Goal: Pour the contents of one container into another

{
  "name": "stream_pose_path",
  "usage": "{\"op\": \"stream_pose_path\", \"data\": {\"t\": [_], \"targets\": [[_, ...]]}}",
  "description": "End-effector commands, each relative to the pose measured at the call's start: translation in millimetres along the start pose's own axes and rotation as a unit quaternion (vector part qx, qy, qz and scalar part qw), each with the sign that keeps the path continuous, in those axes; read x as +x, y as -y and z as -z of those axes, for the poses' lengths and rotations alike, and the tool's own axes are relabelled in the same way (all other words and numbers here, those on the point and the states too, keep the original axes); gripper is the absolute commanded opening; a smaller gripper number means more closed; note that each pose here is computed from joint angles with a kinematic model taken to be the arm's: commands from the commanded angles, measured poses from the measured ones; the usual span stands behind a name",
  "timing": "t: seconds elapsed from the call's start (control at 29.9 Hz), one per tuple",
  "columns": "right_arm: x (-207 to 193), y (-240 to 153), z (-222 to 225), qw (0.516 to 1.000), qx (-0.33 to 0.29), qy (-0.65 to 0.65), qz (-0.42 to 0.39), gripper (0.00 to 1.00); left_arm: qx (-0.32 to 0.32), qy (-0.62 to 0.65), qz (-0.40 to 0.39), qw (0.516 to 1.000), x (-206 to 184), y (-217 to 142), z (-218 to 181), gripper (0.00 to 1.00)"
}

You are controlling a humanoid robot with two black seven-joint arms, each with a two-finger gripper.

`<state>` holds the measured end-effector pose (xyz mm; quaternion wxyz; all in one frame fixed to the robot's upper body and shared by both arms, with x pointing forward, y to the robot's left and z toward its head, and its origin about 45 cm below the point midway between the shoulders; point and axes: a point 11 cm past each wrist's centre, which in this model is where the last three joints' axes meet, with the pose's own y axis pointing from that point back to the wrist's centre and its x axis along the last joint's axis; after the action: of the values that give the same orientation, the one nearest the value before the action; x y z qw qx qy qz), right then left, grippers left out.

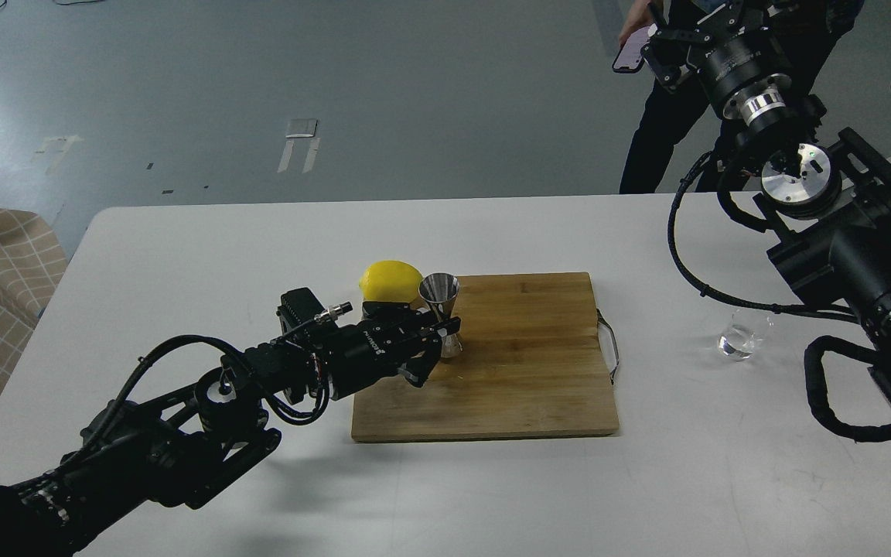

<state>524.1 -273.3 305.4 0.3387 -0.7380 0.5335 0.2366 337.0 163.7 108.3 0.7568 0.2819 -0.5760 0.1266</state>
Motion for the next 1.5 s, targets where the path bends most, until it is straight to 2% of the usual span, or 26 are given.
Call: {"op": "stream_pose_path", "data": {"t": [0.0, 0.33, 0.53, 0.97, 1.04, 1.1, 1.47], "targets": [[1.1, -0.8, -0.2, 1.0, 0.0, 0.0, -0.001, 1.0, 0.0, -0.002, 0.001, 1.0, -2.2, -0.3, -1.1, 0.08], [0.7, -0.3, 1.5, 1.0, 0.0, -0.001, 0.0, 1.0, 0.001, -0.003, 0.001, 1.0, -2.8, -0.8, -0.6, 0.16], [0.4, -0.2, 0.7, 1.0, 0.0, -0.001, 0.0, 1.0, 0.001, -0.004, 0.001, 1.0, -3.0, -0.5, -1.1, 0.46], [2.1, -1.0, 2.8, 1.0, 0.001, -0.002, -0.002, 1.0, 0.001, -0.007, -0.001, 1.0, -4.7, -1.3, -2.3, 0.73], [0.4, 0.0, 2.6, 1.0, 0.001, -0.002, 0.0, 1.0, 0.001, -0.003, -0.005, 1.0, -2.6, -2.1, -1.7, 0.88], [0.8, -0.1, 3.7, 1.0, 0.002, -0.001, 0.0, 1.0, -0.001, -0.001, -0.009, 1.0, -1.6, -1.7, -2.7, 0.95], [-6.5, 8.8, 11.7, 1.0, 0.006, -0.013, -0.009, 1.0, 0.006, 0.012, -0.015, 1.0, 2.1, -11.6, 4.9, 0.98]]}}
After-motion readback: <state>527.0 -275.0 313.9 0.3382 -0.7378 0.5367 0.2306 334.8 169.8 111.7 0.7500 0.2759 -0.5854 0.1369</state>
